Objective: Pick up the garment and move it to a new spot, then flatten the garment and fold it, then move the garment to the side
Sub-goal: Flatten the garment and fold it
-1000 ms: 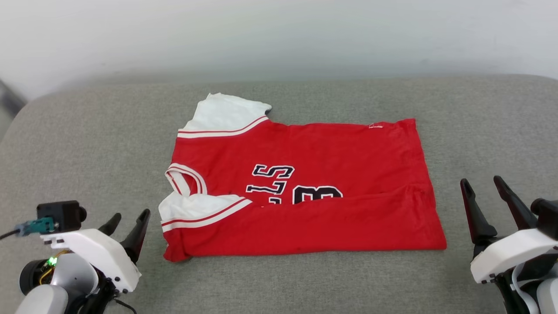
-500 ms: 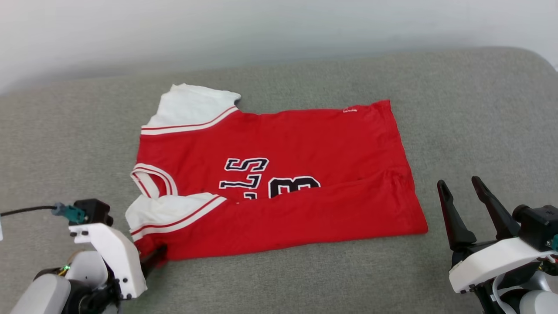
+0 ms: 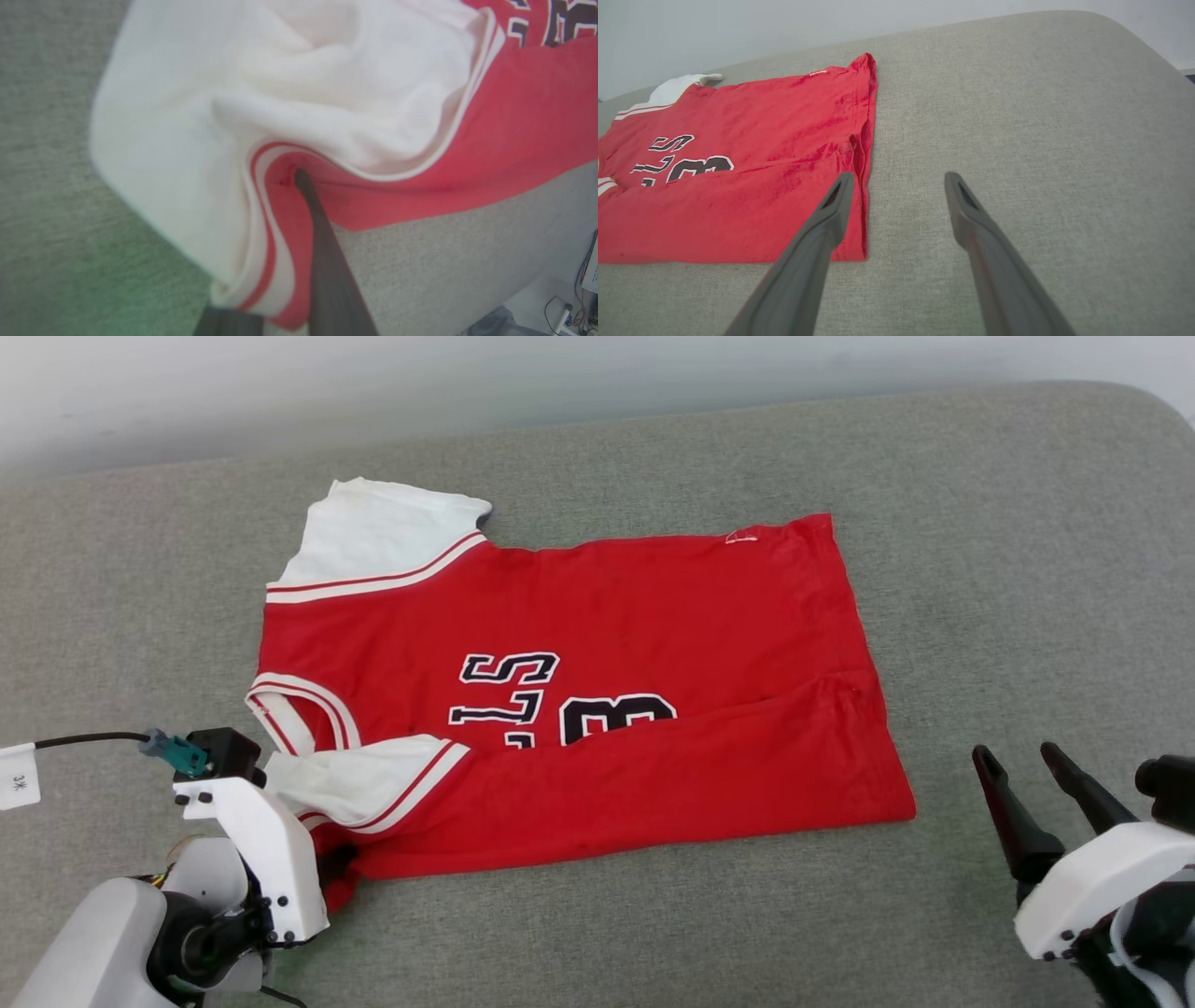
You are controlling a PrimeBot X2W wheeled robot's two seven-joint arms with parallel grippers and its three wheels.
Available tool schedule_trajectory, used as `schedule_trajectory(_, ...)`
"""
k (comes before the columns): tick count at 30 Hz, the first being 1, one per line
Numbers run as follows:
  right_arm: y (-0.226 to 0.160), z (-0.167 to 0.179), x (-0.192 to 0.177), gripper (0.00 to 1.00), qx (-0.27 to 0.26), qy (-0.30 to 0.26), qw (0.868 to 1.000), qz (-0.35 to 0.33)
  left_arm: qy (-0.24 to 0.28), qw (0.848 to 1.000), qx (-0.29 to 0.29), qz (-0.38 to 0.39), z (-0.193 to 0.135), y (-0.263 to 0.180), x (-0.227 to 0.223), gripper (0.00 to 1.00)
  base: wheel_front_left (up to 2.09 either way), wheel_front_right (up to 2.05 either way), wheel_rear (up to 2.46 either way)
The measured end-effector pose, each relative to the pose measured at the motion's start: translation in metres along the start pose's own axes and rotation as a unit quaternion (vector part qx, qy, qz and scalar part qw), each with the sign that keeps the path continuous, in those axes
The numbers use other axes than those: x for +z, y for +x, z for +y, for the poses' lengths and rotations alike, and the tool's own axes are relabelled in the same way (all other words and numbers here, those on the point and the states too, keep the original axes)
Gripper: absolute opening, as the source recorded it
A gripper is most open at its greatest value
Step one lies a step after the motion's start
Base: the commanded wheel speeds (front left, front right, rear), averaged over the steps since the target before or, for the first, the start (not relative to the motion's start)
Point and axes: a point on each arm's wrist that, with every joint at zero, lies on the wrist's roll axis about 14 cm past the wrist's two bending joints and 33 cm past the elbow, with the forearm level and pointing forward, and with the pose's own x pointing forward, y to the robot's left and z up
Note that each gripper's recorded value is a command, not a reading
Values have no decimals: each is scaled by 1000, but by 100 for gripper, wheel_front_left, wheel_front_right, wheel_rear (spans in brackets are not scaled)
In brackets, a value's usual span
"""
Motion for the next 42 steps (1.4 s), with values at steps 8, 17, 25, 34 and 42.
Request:
schedule_trajectory(8,8,-15,-33,100,7,0,985,173,21,999,-3,-33,-5,-10,7,0,0,0,0)
schedule_trajectory(17,46,30,-67,100,65,4,956,286,38,997,4,-68,-8,-24,16,0,0,0,0)
schedule_trajectory(25,65,52,-87,15,91,15,938,334,39,996,5,-79,-8,-26,19,0,0,0,0)
schedule_trajectory(34,60,60,-78,0,109,7,941,321,38,995,-1,-92,-13,-34,19,0,0,0,0)
schedule_trajectory(42,42,65,-47,0,127,-29,953,272,36,990,-2,-133,-18,-60,22,0,0,0,0)
